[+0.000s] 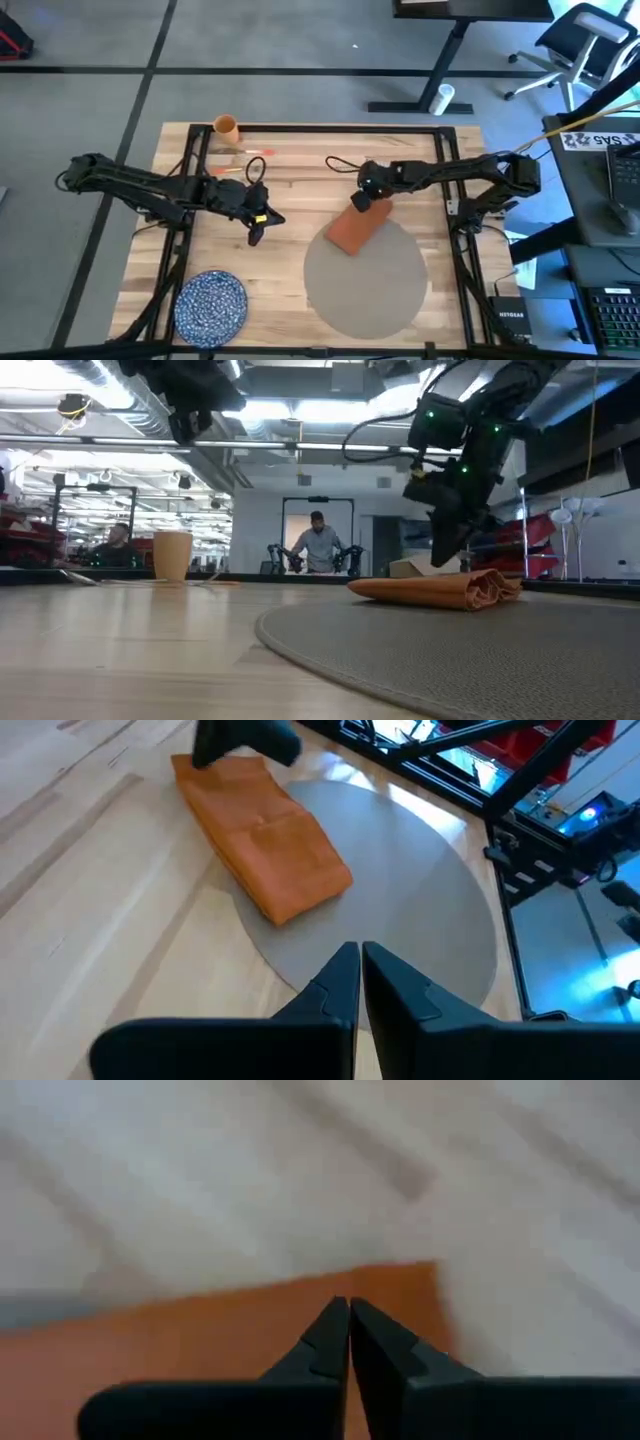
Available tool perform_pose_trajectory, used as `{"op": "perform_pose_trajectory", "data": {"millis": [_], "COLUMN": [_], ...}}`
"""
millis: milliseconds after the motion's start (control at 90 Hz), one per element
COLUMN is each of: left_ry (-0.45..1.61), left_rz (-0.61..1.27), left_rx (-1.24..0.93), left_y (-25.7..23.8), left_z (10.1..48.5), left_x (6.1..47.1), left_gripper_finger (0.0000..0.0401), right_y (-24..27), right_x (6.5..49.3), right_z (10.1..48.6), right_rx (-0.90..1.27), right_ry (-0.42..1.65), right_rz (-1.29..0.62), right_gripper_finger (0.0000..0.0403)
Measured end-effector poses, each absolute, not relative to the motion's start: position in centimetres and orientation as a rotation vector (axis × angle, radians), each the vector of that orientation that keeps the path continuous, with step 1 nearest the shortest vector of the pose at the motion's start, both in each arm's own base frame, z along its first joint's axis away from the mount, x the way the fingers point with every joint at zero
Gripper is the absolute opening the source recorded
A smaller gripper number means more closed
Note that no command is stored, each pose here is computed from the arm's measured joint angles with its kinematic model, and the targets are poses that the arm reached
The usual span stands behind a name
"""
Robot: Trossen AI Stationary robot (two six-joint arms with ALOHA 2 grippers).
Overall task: Set table place
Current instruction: Move the orange napkin to the middle left of the table
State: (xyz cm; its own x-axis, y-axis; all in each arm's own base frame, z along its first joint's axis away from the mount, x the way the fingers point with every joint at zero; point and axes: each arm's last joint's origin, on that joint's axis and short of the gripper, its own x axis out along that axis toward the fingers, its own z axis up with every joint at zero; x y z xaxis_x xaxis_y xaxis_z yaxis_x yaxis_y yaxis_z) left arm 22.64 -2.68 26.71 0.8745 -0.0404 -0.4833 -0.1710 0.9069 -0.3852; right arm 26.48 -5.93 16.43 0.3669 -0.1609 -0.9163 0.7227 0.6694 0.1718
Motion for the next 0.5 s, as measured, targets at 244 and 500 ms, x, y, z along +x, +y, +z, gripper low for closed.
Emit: {"op": "perform_pose_trajectory", "data": {"millis": [244,500], "left_ry": [0.515,0.520], "left_rz": [0.077,0.082], "left_rx": [-0.447,-0.455], "left_y": [-2.7,-2.6], "left_z": [26.6,26.6], "left_x": [22.6,22.6], "left_gripper_finger": [0.0000,0.0000], "right_y": [-5.7,-5.8], "right_x": [25.9,26.2], "right_z": [16.1,14.3], "right_rx": [0.608,0.555], "right_ry": [1.132,1.216], "right_rz": [-0.600,-0.590], "right_gripper_finger": [0.0000,0.0000]}}
